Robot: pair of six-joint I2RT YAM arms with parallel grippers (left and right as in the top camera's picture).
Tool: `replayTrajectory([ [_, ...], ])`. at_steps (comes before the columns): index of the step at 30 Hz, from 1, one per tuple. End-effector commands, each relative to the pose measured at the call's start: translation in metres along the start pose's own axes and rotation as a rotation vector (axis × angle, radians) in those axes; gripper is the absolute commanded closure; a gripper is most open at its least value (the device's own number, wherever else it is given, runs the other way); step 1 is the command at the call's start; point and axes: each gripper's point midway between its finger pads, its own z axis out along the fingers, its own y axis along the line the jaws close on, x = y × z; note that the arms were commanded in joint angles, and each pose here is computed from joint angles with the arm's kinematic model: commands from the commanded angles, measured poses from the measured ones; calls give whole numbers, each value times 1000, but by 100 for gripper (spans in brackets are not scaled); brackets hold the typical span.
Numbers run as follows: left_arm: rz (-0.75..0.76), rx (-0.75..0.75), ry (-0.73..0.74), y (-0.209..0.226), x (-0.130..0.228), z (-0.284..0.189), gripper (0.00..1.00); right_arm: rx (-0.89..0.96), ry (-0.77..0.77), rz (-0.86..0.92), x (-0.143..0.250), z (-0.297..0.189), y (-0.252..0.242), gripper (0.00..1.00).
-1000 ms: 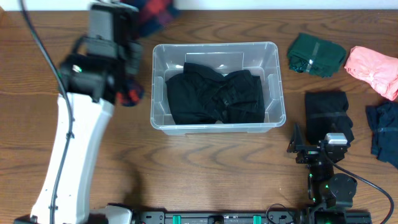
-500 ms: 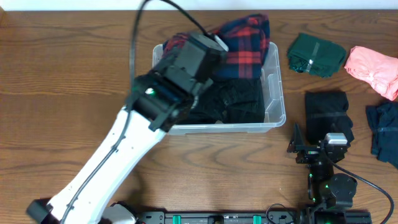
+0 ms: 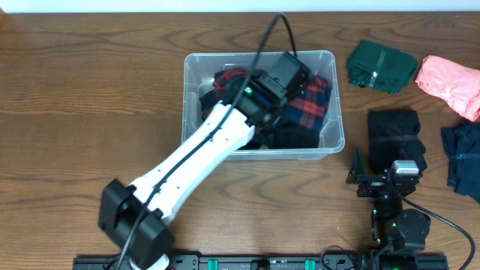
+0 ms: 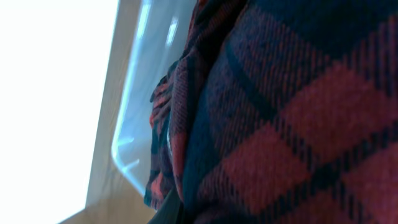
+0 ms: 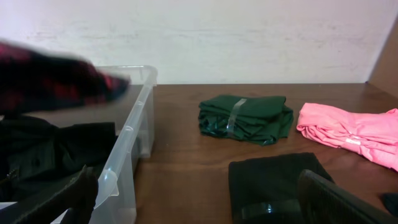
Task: Pack container
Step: 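Carry the plaid shirt with the left gripper and lay it in the bin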
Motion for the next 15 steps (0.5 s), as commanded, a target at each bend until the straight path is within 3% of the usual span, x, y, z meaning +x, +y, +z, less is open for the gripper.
replayTrajectory([
  [1,84,-29,3,4,-6,4,94,-13,-1,-12,0,0,3,1],
  [15,90,-124,-48,25,-27,16,94,-13,-1,-12,0,0,3,1],
])
